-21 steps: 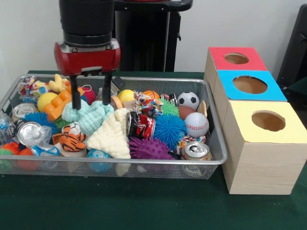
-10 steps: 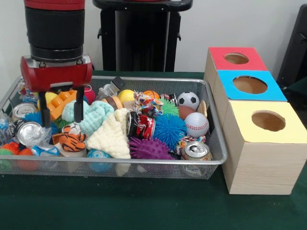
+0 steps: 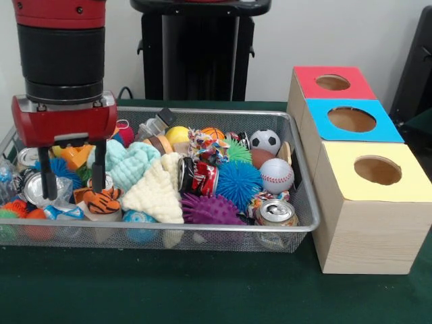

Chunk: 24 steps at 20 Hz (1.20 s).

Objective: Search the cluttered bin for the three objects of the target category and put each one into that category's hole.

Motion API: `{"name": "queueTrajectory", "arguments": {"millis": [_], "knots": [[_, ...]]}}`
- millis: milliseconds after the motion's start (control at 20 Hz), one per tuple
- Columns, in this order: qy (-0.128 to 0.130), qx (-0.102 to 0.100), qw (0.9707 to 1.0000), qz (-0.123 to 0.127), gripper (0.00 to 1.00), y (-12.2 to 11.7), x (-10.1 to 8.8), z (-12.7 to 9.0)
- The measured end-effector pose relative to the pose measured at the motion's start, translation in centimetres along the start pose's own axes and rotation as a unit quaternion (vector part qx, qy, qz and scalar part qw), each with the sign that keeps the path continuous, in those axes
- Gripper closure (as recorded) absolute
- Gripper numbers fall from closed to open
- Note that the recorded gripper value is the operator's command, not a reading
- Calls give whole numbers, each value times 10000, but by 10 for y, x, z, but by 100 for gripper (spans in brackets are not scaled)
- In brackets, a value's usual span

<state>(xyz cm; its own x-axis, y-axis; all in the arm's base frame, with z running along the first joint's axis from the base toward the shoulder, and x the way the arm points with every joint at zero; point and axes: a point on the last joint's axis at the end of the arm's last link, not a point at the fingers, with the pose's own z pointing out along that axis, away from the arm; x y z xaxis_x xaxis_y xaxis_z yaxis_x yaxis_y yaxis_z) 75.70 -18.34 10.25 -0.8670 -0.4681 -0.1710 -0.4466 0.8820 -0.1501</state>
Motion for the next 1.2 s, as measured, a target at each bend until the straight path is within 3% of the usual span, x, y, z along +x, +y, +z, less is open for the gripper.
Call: {"name": "queueTrajectory", "arguments": {"millis": [400, 700, 950, 1200], "knots": [[84, -86, 9999, 52, 0, -1, 3, 9], [401, -295, 9987, 53, 0, 5, 11, 9], [733, -507, 9960, 52, 0, 11, 20, 8], [861, -599, 9945, 71, 0, 12, 25, 7]]}}
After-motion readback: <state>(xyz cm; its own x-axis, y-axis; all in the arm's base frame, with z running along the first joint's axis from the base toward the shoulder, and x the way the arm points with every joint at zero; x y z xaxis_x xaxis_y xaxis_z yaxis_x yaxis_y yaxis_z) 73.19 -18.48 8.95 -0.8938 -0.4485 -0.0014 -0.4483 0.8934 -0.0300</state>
